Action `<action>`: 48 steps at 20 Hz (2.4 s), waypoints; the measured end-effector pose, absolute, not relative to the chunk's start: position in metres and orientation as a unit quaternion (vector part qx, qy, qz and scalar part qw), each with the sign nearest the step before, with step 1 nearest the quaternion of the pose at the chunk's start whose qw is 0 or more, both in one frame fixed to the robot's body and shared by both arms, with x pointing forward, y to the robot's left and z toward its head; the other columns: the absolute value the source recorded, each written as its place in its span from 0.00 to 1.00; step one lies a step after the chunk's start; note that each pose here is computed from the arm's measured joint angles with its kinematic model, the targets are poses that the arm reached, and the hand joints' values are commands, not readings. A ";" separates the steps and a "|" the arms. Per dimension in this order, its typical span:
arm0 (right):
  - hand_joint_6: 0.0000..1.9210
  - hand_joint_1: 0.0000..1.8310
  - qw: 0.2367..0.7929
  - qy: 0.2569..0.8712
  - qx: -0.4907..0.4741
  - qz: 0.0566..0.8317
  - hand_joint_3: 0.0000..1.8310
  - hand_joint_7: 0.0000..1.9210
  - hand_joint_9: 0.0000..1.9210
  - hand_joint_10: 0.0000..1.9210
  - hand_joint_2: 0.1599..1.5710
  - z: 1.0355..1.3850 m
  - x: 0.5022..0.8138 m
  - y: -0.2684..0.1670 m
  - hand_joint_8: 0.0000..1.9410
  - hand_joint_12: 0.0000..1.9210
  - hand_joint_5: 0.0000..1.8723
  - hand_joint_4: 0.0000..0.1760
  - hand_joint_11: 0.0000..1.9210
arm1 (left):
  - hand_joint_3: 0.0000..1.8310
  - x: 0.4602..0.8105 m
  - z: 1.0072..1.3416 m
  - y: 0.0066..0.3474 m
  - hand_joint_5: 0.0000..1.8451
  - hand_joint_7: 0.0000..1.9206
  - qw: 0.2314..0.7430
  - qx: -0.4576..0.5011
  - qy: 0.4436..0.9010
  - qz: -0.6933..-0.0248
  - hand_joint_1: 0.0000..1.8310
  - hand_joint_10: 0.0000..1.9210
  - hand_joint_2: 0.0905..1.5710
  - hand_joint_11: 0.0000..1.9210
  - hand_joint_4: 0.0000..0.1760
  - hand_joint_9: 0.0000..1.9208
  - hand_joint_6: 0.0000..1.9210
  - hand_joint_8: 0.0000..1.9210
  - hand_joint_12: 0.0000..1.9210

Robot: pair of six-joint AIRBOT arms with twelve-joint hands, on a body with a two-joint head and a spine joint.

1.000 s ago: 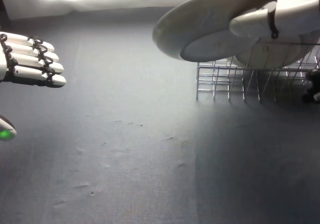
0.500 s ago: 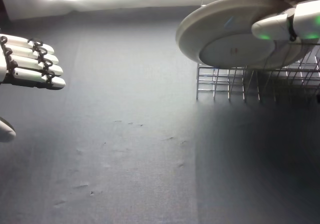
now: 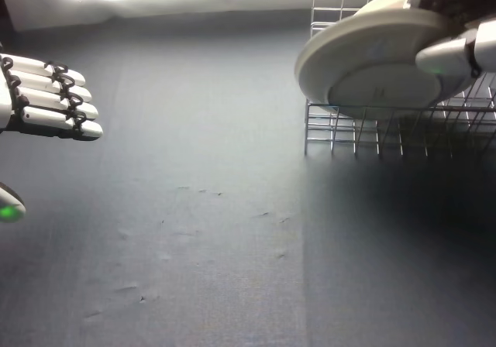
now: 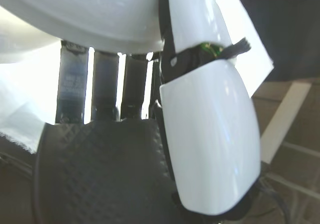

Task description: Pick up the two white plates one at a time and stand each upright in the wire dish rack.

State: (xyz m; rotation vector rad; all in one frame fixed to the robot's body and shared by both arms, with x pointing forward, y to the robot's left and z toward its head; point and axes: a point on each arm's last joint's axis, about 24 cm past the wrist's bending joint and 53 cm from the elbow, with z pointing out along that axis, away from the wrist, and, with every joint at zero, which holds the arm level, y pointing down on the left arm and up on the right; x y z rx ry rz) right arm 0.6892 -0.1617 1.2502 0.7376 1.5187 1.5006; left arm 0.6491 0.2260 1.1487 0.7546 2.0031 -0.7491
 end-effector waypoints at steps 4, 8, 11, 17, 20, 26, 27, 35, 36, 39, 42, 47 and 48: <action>0.50 0.75 0.450 0.631 0.237 0.585 0.00 0.54 0.52 0.56 0.66 1.249 0.683 -0.153 0.41 0.58 0.52 0.00 0.44 | 0.00 0.647 1.148 0.222 0.05 0.03 0.421 0.304 0.799 -0.303 0.00 0.00 0.69 0.00 0.00 0.01 0.00 0.00 0.00; 0.53 0.75 0.467 0.642 0.202 0.574 0.00 0.53 0.50 0.58 0.66 1.250 0.682 -0.151 0.42 0.59 0.51 0.00 0.42 | 0.00 0.647 1.148 0.222 0.05 0.04 0.422 0.304 0.799 -0.303 0.00 0.00 0.69 0.00 0.00 0.01 0.00 0.00 0.00; 0.60 0.68 0.471 0.642 0.200 0.570 0.00 0.48 0.46 0.35 0.70 1.250 0.686 -0.154 0.52 0.58 0.48 0.00 0.37 | 0.00 0.647 1.148 0.222 0.06 0.04 0.422 0.304 0.799 -0.303 0.00 0.00 0.69 0.00 0.00 0.01 0.00 0.00 0.00; 0.30 0.62 0.476 0.640 0.196 0.570 0.00 0.43 0.41 0.01 0.71 1.256 0.689 -0.153 0.02 0.61 0.36 0.00 0.17 | 0.00 0.647 1.148 0.222 0.05 0.03 0.421 0.304 0.799 -0.303 0.00 0.00 0.69 0.00 0.00 0.02 0.00 0.00 0.00; 0.02 0.61 0.475 0.624 0.197 0.588 0.00 0.37 0.33 0.00 0.70 1.272 0.686 -0.147 0.00 0.64 0.36 0.00 0.06 | 0.00 0.647 1.148 0.222 0.06 0.03 0.421 0.304 0.799 -0.302 0.00 0.00 0.69 0.00 0.00 0.01 0.00 0.00 0.00; 0.00 0.56 0.465 0.624 0.175 0.603 0.00 0.30 0.26 0.00 0.70 1.278 0.672 -0.125 0.00 0.62 0.31 0.00 0.00 | 0.00 0.646 1.148 0.221 0.06 0.04 0.420 0.305 0.799 -0.304 0.00 0.00 0.69 0.00 0.00 0.02 0.00 0.00 0.00; 0.00 0.53 0.466 0.626 0.166 0.603 0.00 0.28 0.24 0.00 0.71 1.280 0.669 -0.121 0.00 0.57 0.29 0.00 0.00 | 0.00 0.646 1.148 0.221 0.06 0.04 0.420 0.305 0.799 -0.304 0.00 0.00 0.69 0.00 0.00 0.02 0.00 0.00 0.00; 0.00 0.37 0.509 0.635 -0.053 0.579 0.00 0.00 0.00 0.00 0.62 1.288 0.619 -0.067 0.00 0.00 0.00 0.00 0.00 | 0.00 0.628 1.150 0.199 0.06 0.05 0.403 0.318 0.788 -0.340 0.00 0.00 0.69 0.00 0.00 0.02 0.00 0.00 0.00; 0.00 0.38 0.511 0.631 -0.077 0.578 0.00 0.00 0.00 0.00 0.59 1.289 0.611 -0.060 0.00 0.00 0.00 0.00 0.00 | 0.00 0.623 1.151 0.193 0.06 0.05 0.399 0.321 0.784 -0.351 0.00 0.00 0.69 0.00 0.00 0.02 0.00 0.00 0.00; 0.00 0.35 0.519 0.615 -0.177 0.567 0.00 0.00 0.00 0.00 0.59 1.286 0.581 -0.041 0.00 0.00 0.00 0.00 0.00 | 0.00 0.603 1.155 0.173 0.06 0.04 0.381 0.333 0.771 -0.386 0.00 0.00 0.69 0.00 0.00 0.02 0.00 0.00 0.00; 0.00 0.32 0.518 0.602 -0.238 0.559 0.00 0.00 0.00 0.00 0.58 1.281 0.562 -0.031 0.00 0.00 0.00 0.00 0.00 | 0.00 0.592 1.159 0.166 0.06 0.04 0.379 0.349 0.760 -0.398 0.00 0.00 0.69 0.00 0.00 0.02 0.00 0.00 0.00; 0.00 0.35 0.518 0.578 -0.345 0.528 0.00 0.00 0.00 0.00 0.59 1.265 0.534 -0.021 0.00 0.00 0.00 0.00 0.00 | 0.00 0.570 1.163 0.152 0.06 0.04 0.380 0.377 0.742 -0.404 0.00 0.00 0.69 0.00 0.00 0.02 0.00 0.00 0.00; 0.00 0.35 0.519 0.574 -0.353 0.526 0.00 0.00 0.00 0.00 0.59 1.264 0.532 -0.021 0.00 0.00 0.00 0.00 0.00 | 0.00 0.568 1.164 0.151 0.06 0.04 0.381 0.381 0.739 -0.404 0.00 0.00 0.69 0.00 0.00 0.02 0.00 0.00 0.00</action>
